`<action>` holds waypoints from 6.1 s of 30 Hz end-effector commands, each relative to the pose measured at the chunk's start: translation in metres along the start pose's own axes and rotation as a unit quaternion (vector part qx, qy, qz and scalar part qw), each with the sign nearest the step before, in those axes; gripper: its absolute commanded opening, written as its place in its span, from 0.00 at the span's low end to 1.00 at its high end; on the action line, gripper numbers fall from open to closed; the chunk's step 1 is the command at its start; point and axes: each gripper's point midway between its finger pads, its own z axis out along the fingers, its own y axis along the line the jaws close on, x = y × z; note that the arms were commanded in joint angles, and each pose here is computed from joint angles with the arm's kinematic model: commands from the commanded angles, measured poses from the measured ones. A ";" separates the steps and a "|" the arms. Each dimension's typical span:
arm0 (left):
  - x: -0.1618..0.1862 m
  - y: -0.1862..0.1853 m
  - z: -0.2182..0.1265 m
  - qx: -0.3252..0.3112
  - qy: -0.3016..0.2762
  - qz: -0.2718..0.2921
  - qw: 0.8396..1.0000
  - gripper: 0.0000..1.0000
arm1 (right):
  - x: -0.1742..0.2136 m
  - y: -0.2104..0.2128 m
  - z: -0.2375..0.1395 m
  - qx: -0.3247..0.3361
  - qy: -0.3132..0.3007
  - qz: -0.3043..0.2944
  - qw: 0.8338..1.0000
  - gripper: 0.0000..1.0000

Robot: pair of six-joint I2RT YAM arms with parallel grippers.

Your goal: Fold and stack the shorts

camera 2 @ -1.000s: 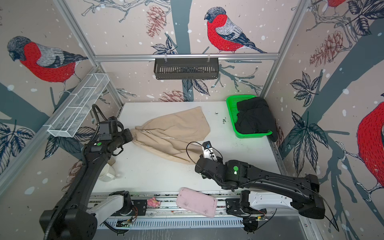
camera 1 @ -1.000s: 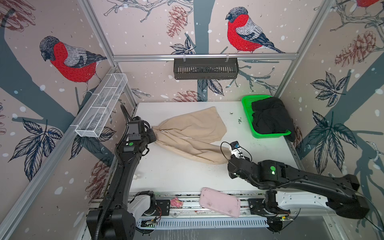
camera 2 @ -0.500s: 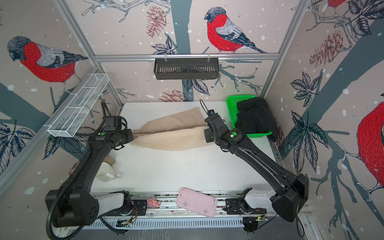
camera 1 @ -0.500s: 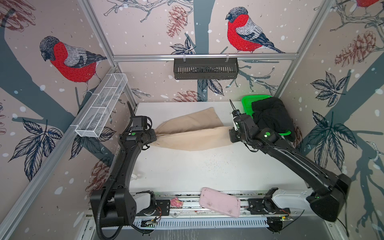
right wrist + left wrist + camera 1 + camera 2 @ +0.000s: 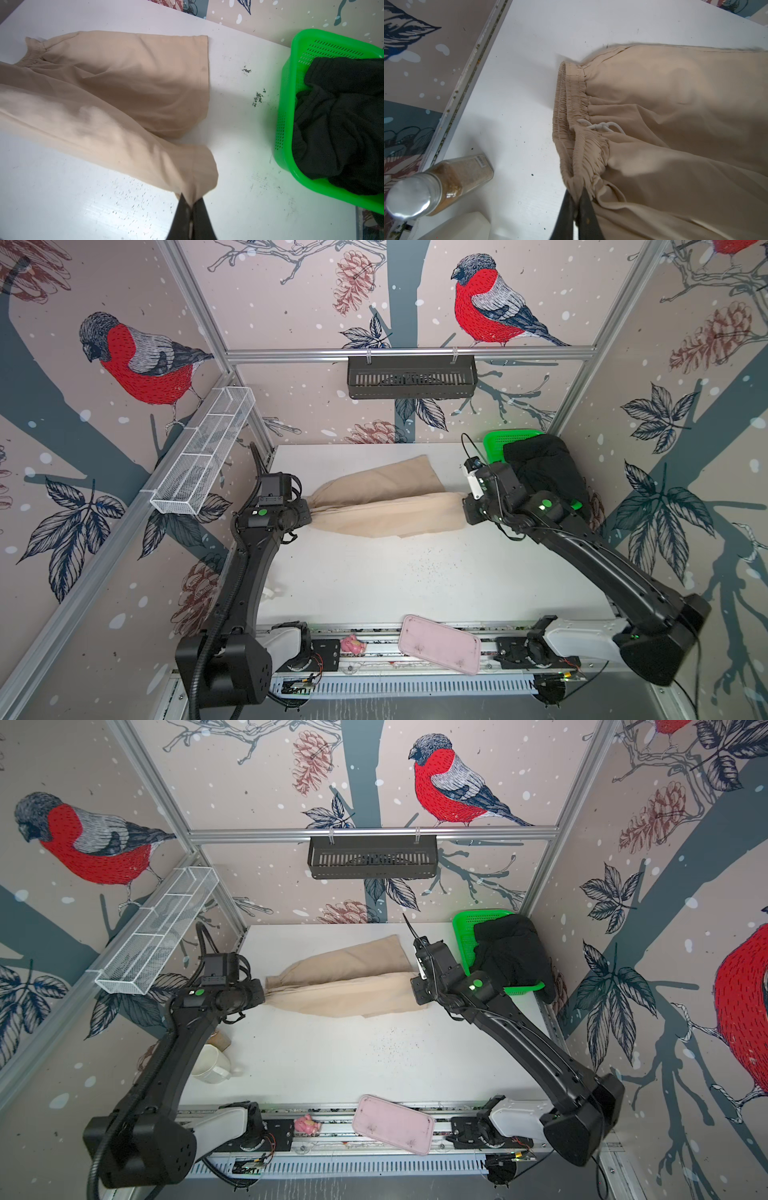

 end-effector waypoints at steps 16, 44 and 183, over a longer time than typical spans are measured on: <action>0.021 0.015 0.022 -0.041 0.055 0.011 0.998 0.00 | 0.000 -0.024 0.030 0.037 0.043 -0.003 0.998 0.01; -0.009 0.027 0.054 -0.078 0.106 0.000 0.991 0.00 | -0.073 -0.052 0.128 -0.002 0.088 -0.040 0.995 0.01; -0.037 -0.059 0.163 0.099 0.077 -0.004 0.992 0.85 | 0.039 -0.089 0.275 -0.088 0.122 0.142 0.978 0.40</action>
